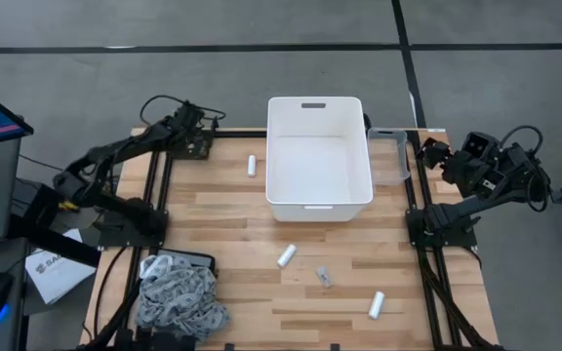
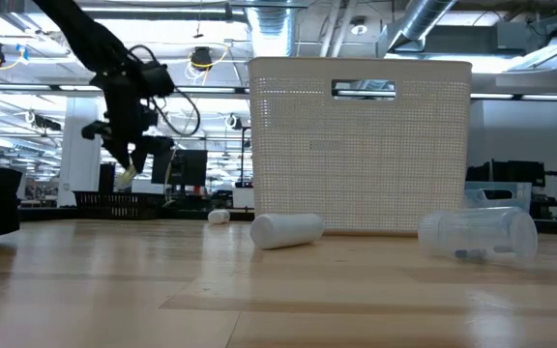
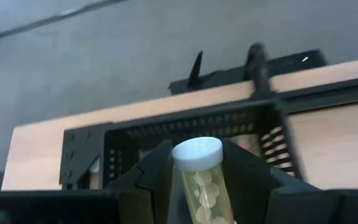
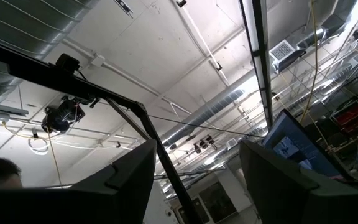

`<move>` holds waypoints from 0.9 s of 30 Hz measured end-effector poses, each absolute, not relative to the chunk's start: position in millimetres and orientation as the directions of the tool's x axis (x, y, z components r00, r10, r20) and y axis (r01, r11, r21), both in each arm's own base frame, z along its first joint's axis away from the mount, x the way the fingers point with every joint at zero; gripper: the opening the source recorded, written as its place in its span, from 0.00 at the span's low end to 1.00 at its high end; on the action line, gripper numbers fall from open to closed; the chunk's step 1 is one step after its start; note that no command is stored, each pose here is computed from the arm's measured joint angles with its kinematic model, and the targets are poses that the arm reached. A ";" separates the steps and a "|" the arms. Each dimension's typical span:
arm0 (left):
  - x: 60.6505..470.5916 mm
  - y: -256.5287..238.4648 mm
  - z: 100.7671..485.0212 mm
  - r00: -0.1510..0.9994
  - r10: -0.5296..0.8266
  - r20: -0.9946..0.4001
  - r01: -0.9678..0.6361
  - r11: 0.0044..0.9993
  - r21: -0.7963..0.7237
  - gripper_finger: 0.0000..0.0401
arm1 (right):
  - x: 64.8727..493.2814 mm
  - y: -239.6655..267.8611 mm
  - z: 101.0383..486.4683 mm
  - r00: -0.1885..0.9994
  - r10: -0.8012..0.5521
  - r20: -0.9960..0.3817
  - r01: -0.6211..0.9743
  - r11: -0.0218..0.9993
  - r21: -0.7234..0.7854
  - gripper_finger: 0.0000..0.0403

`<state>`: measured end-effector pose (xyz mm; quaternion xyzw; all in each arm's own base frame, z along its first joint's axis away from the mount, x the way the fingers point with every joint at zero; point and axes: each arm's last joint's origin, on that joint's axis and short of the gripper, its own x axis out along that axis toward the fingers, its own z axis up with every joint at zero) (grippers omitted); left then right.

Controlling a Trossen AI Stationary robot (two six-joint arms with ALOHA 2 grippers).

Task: Pick & place medical supplies in basket/bin
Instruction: Put the yellow bottle in the black bin, then put the transparent bottle in the black bin

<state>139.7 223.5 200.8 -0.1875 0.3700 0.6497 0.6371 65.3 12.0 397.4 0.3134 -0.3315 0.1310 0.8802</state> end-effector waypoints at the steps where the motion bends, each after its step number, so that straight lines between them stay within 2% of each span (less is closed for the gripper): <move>1: 140.3 224.8 197.5 -0.124 0.681 -0.721 -0.965 0.087 0.247 0.29 | 65.4 12.0 397.3 0.746 0.023 0.666 -0.437 0.771 0.464 0.56; 14: 145.5 237.0 176.3 -0.136 0.656 -0.742 -0.963 0.089 0.255 0.35 | 66.2 12.3 397.0 0.750 0.025 0.661 -0.419 0.791 0.446 0.56; 24: 140.2 233.0 194.8 -0.110 0.698 -0.708 -0.973 0.069 0.220 0.40 | 67.7 12.7 396.5 0.755 0.026 0.655 -0.416 0.792 0.448 0.56; 27: 138.8 227.7 206.5 -0.034 0.704 -0.709 -0.977 0.127 0.174 0.40 | 67.7 12.7 396.5 0.755 0.026 0.655 -0.415 0.792 0.448 0.56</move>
